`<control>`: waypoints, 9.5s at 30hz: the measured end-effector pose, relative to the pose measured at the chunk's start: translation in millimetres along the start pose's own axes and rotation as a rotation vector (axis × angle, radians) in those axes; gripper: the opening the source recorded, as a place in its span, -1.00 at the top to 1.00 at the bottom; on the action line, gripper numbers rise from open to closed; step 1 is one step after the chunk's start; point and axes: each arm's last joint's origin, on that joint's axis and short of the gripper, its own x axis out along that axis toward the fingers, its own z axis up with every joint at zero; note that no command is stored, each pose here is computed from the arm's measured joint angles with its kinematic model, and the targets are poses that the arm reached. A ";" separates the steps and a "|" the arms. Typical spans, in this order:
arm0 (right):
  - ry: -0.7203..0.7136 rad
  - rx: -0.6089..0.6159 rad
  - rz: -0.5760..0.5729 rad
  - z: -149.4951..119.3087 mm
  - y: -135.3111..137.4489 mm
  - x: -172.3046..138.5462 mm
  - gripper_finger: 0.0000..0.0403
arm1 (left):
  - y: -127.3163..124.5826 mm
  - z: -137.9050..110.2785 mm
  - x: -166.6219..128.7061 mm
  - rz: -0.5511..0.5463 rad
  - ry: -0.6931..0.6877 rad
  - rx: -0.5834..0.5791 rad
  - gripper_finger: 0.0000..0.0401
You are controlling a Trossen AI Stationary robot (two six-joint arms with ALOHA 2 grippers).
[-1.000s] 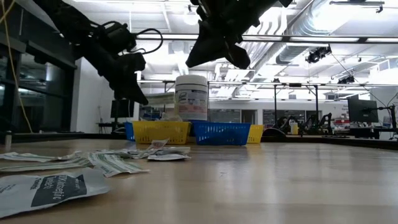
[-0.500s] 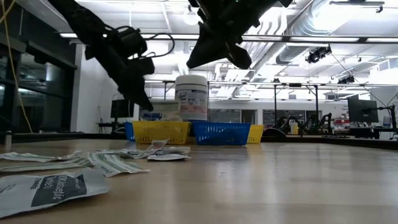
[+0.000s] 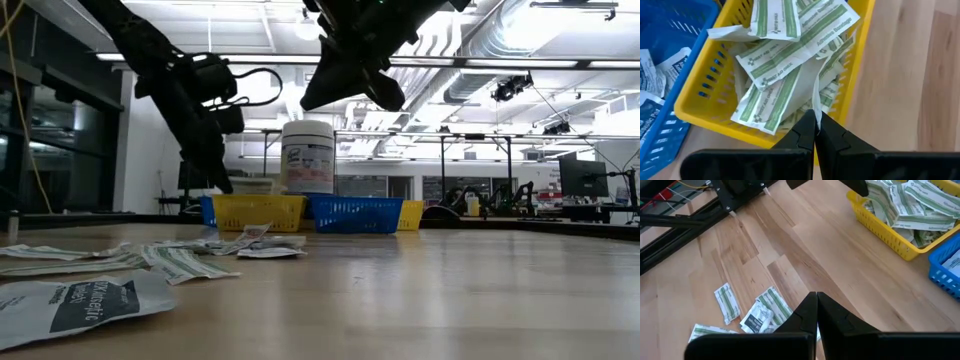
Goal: Pick & Place First Aid Supplies
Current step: Put the green bandage pad into the left yellow bin, then put the orange ointment pack into the right yellow bin, then put the black towelette pack into the right blue bin
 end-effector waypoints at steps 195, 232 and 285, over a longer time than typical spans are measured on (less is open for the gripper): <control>0.119 0.024 -0.290 7.3 -38.4 -56.2 1.00 | -167.4 -26.8 -84.8 0.143 -0.311 -0.329 0.23; 0.116 0.042 -0.315 95.2 -286.9 -54.2 1.00 | -159.1 -15.9 -93.3 0.489 -0.629 -0.459 0.23; 0.161 0.024 0.024 90.5 -235.6 -38.2 0.61 | -165.5 -18.1 -88.3 0.248 -0.482 -0.447 0.23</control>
